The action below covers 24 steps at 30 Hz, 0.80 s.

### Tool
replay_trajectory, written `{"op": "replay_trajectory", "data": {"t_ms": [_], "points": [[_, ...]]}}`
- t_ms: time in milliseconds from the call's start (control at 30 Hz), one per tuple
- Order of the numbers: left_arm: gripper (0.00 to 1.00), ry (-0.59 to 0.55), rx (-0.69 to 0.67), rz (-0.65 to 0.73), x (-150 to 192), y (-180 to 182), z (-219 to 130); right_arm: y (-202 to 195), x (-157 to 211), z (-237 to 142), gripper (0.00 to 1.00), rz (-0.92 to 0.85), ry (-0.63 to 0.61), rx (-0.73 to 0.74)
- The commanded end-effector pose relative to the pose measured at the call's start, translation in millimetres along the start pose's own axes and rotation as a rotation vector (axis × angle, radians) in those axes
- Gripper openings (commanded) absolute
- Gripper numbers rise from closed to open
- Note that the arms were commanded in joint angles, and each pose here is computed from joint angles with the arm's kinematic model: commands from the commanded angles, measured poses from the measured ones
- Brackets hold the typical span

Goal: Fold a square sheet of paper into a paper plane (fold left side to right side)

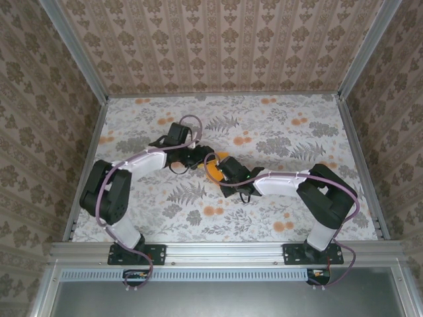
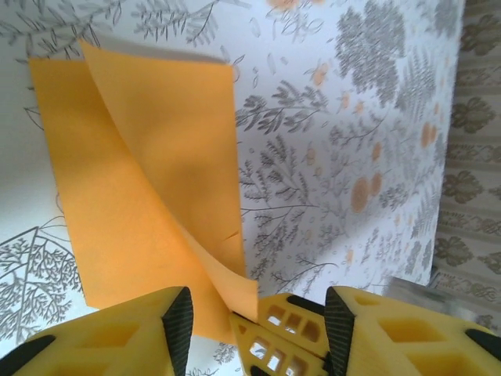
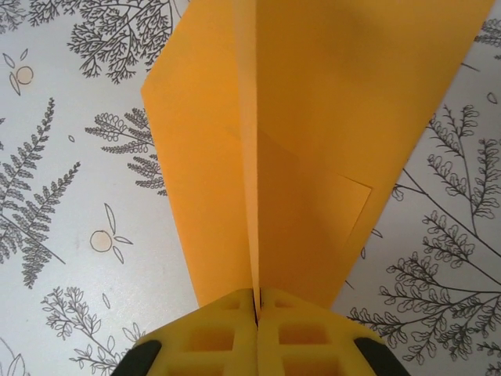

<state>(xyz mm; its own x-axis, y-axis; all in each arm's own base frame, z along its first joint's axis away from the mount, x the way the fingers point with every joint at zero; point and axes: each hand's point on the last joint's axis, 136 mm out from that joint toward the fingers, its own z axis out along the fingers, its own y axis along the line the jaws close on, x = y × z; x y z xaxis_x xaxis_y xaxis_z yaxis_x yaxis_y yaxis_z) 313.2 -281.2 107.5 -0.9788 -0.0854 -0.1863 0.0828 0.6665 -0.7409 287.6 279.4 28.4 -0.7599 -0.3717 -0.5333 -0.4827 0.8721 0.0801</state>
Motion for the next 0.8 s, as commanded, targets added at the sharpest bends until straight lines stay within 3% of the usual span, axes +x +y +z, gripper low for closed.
{"op": "replay_trajectory", "data": {"t_ms": [0,67,267,767], "points": [[0.52,-0.019,-0.018,-0.006,4,7,-14,4,6,1,0.05,0.040,0.022,-0.055],[0.50,-0.019,-0.027,-0.018,7,13,-15,4,6,0,0.04,0.063,0.024,-0.085],[0.32,0.016,-0.015,-0.060,21,23,1,3,6,-2,0.04,0.118,0.022,-0.155],[0.30,0.099,-0.023,-0.050,23,26,48,1,8,-1,0.02,0.192,0.025,-0.225]]}}
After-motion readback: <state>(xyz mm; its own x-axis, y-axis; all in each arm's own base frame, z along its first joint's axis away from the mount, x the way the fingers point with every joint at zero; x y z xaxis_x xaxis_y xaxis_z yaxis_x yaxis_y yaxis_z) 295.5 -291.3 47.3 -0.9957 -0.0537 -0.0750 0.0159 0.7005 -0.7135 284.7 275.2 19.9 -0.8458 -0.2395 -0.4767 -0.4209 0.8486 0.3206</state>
